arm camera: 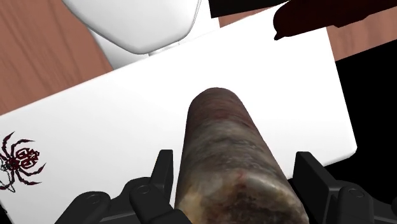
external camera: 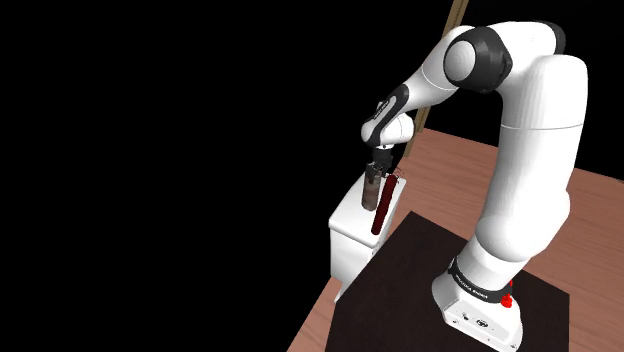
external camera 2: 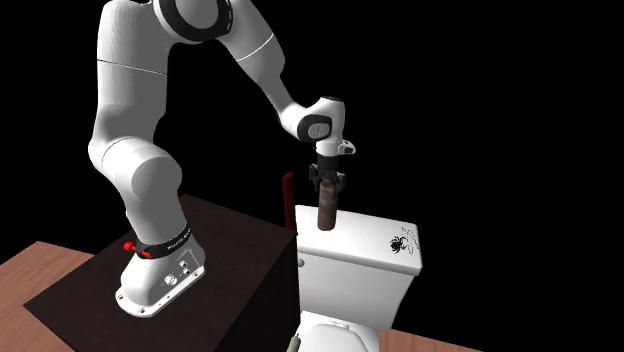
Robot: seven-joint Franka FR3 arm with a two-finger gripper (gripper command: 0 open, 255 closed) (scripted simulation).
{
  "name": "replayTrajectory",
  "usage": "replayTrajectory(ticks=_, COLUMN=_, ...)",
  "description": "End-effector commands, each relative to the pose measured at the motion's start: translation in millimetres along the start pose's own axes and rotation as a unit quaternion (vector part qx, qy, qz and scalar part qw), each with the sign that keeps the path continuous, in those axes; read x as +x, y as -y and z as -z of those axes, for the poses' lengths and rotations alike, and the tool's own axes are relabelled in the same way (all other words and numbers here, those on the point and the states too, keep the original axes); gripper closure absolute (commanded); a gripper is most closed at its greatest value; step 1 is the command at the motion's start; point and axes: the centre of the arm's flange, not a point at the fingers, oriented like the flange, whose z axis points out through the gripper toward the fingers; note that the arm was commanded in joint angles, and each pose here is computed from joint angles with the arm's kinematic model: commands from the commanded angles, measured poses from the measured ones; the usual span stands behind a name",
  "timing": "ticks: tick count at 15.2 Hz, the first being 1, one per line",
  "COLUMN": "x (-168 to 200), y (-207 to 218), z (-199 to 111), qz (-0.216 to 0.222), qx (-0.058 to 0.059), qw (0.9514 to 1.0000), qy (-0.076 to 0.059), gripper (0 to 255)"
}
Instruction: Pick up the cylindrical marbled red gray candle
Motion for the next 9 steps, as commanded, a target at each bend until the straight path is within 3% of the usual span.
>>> replayTrajectory(ticks=1, x=-1.1, y=-0.8, z=10.6, qz=0.0, qx=0.0, qw=1.0, qy=0.0, gripper=255)
replayTrajectory(ticks=9, x=-4.8, y=-1.7, z=52.7, qz=0.0, qx=0.0, qw=1.0, qy=0.0, gripper=255)
